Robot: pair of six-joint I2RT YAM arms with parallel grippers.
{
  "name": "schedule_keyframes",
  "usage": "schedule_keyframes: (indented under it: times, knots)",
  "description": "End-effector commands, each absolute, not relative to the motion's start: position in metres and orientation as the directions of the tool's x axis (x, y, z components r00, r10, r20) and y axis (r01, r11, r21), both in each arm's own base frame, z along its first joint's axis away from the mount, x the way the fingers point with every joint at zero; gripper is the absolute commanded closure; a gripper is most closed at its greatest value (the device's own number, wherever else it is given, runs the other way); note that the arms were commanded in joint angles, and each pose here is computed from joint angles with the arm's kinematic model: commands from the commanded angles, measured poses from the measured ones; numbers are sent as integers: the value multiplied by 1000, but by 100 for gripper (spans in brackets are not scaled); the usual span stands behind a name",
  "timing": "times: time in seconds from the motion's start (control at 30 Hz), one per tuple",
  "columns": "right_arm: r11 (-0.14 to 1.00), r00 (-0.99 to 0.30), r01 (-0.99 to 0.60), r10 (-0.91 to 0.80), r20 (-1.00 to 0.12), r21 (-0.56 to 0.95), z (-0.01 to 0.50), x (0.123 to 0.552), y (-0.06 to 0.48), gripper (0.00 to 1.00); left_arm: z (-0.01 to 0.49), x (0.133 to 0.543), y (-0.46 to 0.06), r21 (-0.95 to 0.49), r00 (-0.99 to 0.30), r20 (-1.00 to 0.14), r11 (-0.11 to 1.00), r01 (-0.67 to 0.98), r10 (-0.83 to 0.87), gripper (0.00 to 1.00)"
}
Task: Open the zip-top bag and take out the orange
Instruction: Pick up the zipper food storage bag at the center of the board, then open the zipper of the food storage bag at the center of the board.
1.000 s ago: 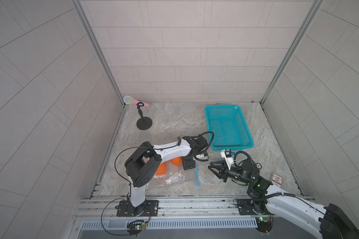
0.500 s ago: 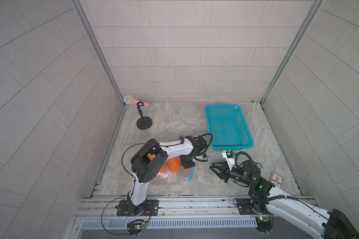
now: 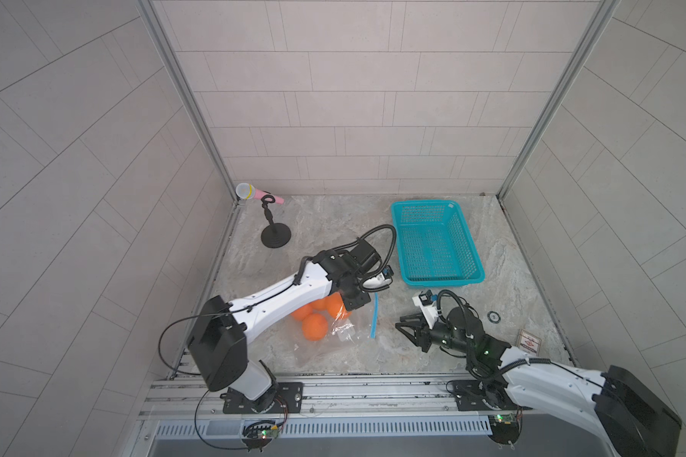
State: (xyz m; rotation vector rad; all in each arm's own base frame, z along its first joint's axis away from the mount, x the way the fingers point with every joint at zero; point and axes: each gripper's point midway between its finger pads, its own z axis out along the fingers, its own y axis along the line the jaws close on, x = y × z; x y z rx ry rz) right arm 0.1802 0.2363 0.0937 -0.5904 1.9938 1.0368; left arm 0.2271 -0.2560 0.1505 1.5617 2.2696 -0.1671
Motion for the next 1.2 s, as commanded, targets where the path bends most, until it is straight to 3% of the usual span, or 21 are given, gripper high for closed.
schedule_keyframes:
  times: [0.0, 0.07, 0.17, 0.33, 0.43, 0.53, 0.63, 0.77, 0.97, 1.03, 1.17]
  knots:
    - [460, -457, -799, -46, -888, 387, 128, 189, 261, 63, 164, 212, -260, 48, -310, -468, 374, 926, 827, 100]
    - [390, -436, -833, -25, -900, 392, 146, 192, 274, 60, 172, 205, -260, 37, -298, -509, 366, 930, 808, 100]
    - [302, -422, -855, 69, -904, 422, 177, 200, 281, 45, 175, 198, -261, 30, -272, -558, 346, 938, 784, 100]
    - [104, -399, -905, 123, -909, 412, 218, 196, 298, 43, 219, 192, -282, -17, -224, -713, 303, 953, 665, 100]
    - [6, -409, -910, 153, -900, 414, 238, 193, 306, 43, 227, 198, -287, -20, -217, -742, 302, 953, 635, 100]
    - [-30, -407, -913, 148, -901, 407, 240, 189, 308, 43, 220, 201, -280, -40, -235, -713, 296, 954, 661, 100]
    - [-22, -399, -917, 115, -910, 399, 231, 189, 311, 43, 234, 204, -276, -43, -231, -753, 303, 952, 616, 100]
    - [-10, -399, -917, 56, -915, 399, 223, 188, 325, 47, 247, 205, -282, -70, -221, -843, 307, 949, 491, 100]
    - [28, -351, -936, 27, -936, 352, 227, 187, 336, 52, 254, 201, -284, -103, -237, -865, 305, 947, 442, 99]
    - [50, -335, -940, 47, -941, 337, 234, 190, 335, 60, 253, 198, -287, -124, -242, -872, 287, 950, 426, 99]
    - [152, -290, -946, -11, -957, 285, 229, 199, 328, 84, 253, 197, -287, -143, -261, -866, 288, 947, 426, 100]
